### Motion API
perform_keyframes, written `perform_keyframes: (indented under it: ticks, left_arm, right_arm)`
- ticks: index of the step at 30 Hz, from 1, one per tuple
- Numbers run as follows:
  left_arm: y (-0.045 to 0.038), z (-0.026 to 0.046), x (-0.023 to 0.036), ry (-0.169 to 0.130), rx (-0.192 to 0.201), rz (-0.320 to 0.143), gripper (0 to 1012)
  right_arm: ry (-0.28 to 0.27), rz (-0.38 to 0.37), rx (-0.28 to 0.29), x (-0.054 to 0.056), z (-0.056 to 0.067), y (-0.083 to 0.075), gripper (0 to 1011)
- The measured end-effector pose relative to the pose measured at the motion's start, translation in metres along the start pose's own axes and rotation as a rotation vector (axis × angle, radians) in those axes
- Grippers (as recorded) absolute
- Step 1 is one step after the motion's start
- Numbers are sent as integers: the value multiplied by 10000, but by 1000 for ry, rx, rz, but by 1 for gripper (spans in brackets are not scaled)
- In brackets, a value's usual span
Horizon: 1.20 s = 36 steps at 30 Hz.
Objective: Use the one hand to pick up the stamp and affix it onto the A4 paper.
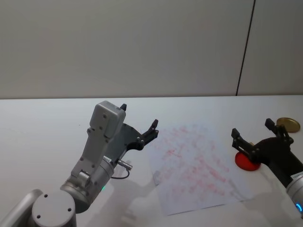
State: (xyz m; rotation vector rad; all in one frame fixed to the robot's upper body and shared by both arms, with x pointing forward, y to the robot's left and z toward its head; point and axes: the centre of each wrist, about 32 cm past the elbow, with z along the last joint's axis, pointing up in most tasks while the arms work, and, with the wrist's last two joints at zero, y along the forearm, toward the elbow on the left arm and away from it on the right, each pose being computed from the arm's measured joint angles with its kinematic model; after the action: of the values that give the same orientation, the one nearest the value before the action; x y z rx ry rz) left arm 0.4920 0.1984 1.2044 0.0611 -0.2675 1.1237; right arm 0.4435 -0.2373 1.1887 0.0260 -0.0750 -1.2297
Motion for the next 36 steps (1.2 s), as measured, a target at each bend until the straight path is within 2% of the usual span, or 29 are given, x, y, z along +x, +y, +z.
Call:
perform_keyframes:
  ticks: [8, 13, 23, 36]
  left_arm:
    - [0, 0, 0, 0, 0, 0, 993]
    - [0, 0, 0, 0, 0, 0, 993]
    - [0, 0, 0, 0, 0, 0, 993]
    - [0, 0, 0, 0, 0, 0, 993]
  right_arm:
    - [-7, -4, -15, 56, -2, 9, 1001]
    - [-12, -6, -52, 112, -19, 20, 1001]
    - [-18, -12, -152, 214, -126, 77, 1001]
    - [-19, -27, -234, 288, -278, 231, 1001]
